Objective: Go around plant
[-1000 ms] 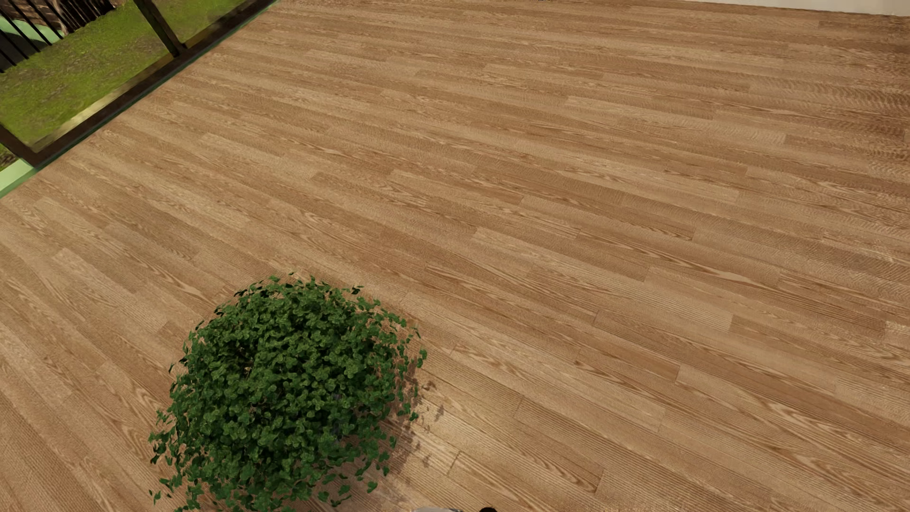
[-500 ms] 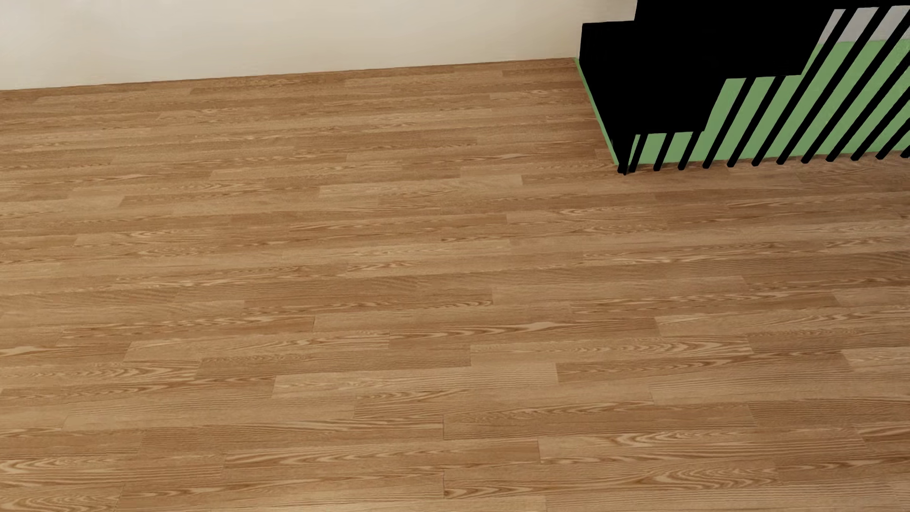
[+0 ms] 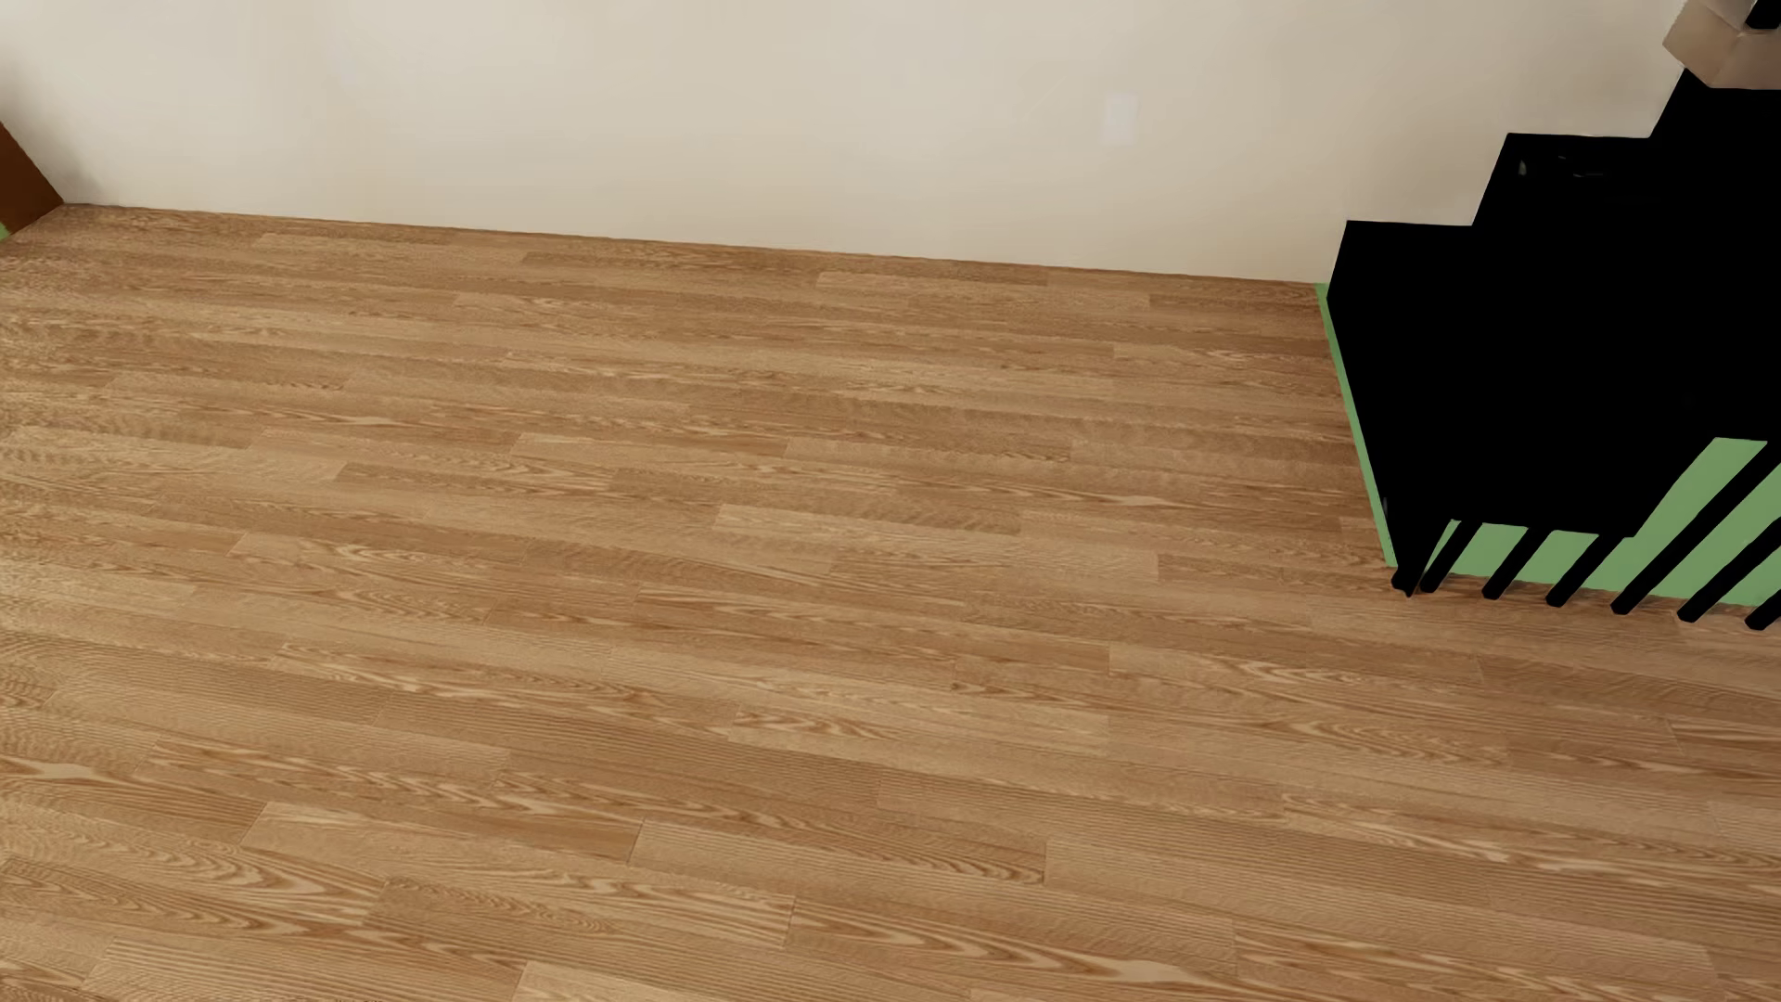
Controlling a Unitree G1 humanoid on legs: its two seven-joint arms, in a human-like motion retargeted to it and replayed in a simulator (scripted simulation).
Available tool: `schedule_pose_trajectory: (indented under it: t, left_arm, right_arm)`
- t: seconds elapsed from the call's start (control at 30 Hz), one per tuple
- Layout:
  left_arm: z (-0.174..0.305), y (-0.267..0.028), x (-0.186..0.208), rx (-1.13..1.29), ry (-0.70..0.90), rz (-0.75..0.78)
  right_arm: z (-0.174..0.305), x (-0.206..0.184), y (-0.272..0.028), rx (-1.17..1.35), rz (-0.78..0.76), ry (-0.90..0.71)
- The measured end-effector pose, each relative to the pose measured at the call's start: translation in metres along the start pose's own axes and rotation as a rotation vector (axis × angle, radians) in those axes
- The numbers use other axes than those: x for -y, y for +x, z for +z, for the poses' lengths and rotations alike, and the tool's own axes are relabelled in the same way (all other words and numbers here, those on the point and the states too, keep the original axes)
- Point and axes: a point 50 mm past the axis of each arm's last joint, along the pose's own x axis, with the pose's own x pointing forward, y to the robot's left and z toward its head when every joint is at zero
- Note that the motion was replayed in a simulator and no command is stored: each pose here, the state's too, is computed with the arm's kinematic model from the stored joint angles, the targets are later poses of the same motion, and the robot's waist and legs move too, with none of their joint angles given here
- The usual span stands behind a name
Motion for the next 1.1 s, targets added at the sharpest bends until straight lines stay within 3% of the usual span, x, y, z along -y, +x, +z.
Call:
schedule_pose_trajectory:
  t: [0.23, 0.37, 0.47, 0.6, 0.7, 0.8, 0.93, 1.1]
  left_arm:
    - [-0.008, 0.0, 0.012, -0.037, 0.029, -0.04]
    - [-0.023, -0.001, 0.004, -0.108, 0.119, -0.046]
    - [0.003, 0.005, -0.023, -0.033, 0.053, 0.041]
    - [0.041, 0.003, -0.042, 0.136, -0.051, 0.12]
    - [0.048, 0.007, -0.039, 0.142, -0.04, 0.107]
    - [0.022, 0.007, -0.026, 0.04, 0.0, 0.064]
    - [-0.014, 0.003, 0.0, -0.095, 0.117, -0.035]
    - [-0.004, 0.002, -0.008, -0.031, 0.029, 0.012]
  right_arm:
    - [0.035, 0.047, 0.001, 0.127, -0.152, 0.137]
    - [0.051, 0.008, 0.007, 0.16, -0.046, 0.119]
    - [0.055, -0.014, 0.008, 0.161, 0.032, 0.029]
    - [0.04, -0.025, 0.005, 0.124, 0.053, 0.052]
    - [0.023, -0.033, 0.005, 0.057, 0.085, -0.007]
    - [0.012, -0.035, 0.004, 0.017, 0.1, -0.051]
    - [0.004, -0.005, 0.0, 0.02, 0.022, -0.033]
    - [-0.011, 0.024, -0.006, -0.019, -0.058, -0.015]
